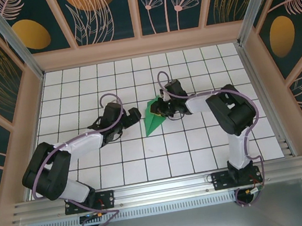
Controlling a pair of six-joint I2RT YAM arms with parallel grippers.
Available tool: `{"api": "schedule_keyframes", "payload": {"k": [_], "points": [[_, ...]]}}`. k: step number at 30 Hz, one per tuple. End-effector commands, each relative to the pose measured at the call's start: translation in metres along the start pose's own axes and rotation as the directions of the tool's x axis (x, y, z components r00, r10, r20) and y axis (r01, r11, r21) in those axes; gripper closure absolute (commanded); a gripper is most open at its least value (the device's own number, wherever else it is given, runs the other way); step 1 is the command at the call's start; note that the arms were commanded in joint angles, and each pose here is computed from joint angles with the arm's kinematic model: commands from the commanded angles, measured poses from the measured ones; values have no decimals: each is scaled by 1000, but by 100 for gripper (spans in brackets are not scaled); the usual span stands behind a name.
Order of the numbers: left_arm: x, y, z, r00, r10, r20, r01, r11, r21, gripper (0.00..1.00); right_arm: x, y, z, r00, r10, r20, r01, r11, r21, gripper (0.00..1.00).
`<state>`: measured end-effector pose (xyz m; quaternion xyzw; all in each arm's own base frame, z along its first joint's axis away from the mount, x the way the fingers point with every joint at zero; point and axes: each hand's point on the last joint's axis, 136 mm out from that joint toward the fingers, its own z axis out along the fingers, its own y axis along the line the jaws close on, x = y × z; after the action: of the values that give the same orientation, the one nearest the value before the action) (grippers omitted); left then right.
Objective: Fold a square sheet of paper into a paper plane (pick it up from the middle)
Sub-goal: Turn over the paper at the center of the table.
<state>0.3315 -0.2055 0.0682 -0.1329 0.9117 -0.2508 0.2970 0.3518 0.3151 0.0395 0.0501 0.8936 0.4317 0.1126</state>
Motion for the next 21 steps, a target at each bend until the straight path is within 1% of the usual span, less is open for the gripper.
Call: {"api": "schedule_keyframes", "payload": {"k": [1, 7, 8, 11, 14, 17, 18, 21], "points": [[-2, -8, -6, 999, -39, -7, 39, 997, 67, 2, 5, 0, 6, 1000, -1, -10, 1, 999, -35, 76], [-1, -12, -9, 999, -44, -22, 46, 994, 99, 2, 18, 4, 13, 1000, -9, -30, 7, 999, -51, 77], [-2, -12, -10, 999, -47, -22, 49, 994, 101, 1, 19, 4, 13, 999, -8, -31, 6, 999, -54, 78], [-2, -13, -11, 998, -57, -25, 59, 992, 109, 1, 18, 9, 11, 1000, -15, -25, 13, 997, -78, 90], [-1, -16, -14, 997, -75, -35, 79, 987, 142, 1, 9, 27, 0, 999, -49, 4, 49, 989, -141, 94], [0, -25, -19, 993, -102, -59, 112, 970, 218, 1, 9, 53, -15, 996, -91, 15, 92, 967, -238, 95], [2, -29, -20, 992, -107, -72, 121, 962, 246, 2, -1, 57, -26, 996, -88, 33, 94, 957, -274, 95], [3, -47, -29, 989, -105, -100, 133, 928, 347, 1, -3, 76, -48, 995, -97, 36, 103, 919, -381, 95]]}}
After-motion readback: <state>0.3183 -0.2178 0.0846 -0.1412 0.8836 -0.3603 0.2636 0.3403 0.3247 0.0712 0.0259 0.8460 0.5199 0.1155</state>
